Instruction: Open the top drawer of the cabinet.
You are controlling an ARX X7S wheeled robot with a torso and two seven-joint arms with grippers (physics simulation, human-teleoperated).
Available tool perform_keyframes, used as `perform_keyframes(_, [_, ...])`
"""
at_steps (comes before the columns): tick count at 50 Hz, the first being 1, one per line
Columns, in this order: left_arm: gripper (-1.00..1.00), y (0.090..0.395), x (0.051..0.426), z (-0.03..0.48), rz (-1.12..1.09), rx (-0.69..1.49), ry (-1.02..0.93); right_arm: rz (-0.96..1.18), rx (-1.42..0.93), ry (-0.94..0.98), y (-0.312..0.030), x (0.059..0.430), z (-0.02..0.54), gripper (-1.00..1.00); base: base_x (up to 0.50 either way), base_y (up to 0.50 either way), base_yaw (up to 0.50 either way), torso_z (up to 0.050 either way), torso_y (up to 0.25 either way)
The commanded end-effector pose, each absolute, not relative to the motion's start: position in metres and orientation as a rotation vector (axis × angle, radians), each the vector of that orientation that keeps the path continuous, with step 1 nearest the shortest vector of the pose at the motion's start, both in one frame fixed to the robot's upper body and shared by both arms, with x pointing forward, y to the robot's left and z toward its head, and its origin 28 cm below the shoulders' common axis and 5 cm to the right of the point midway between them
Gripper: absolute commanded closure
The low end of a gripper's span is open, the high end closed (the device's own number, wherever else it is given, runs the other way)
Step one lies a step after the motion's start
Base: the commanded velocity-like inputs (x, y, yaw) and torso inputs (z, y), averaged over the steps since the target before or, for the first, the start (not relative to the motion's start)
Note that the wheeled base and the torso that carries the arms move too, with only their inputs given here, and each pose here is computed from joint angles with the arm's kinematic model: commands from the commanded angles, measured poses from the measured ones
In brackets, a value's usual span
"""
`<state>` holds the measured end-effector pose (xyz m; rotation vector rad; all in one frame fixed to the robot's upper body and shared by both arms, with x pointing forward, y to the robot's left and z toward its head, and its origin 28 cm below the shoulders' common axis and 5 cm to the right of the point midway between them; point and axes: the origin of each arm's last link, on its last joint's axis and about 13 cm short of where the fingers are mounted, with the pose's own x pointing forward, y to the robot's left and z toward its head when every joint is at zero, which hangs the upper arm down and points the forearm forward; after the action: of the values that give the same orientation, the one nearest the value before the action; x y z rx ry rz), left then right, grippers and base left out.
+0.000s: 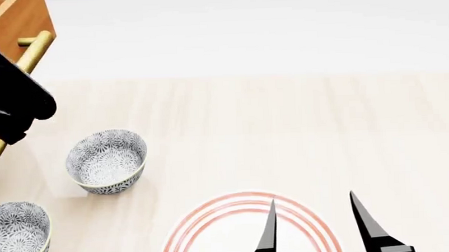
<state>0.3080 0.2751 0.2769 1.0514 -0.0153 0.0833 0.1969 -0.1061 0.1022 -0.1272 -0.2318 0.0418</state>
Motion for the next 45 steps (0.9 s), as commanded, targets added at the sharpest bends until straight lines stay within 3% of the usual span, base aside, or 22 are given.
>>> perform_keyframes(1, [-1.00, 0.284, 0.300, 0.313, 0.073, 0.781, -0.013, 0.044, -0.131, -0.230, -0.106, 0.197, 0.102, -1.00, 0.00, 0.00, 0.00, 0.000, 0.000])
perform_keyframes(16, [-1.00, 0.299, 0.320, 0.338, 0.056, 0.284, 0.215, 0.046, -0.138, -0.231, -0.105, 0.198, 0.103, -1.00, 0.00, 0.00, 0.00, 0.000, 0.000])
perform_keyframes(27, [-1.00, 0.297, 0.327, 0.331, 0.034, 0.067, 0.334, 0.048, -0.141, -0.229, -0.105, 0.197, 0.103, -1.00, 0.00, 0.00, 0.00, 0.000, 0.000])
perform_keyframes(45, [-1.00, 0.300, 0.337, 0.329, 0.097, 0.022, 0.432, 0.046, -0.146, -0.227, -0.105, 0.198, 0.102, -1.00, 0.00, 0.00, 0.00, 0.000, 0.000])
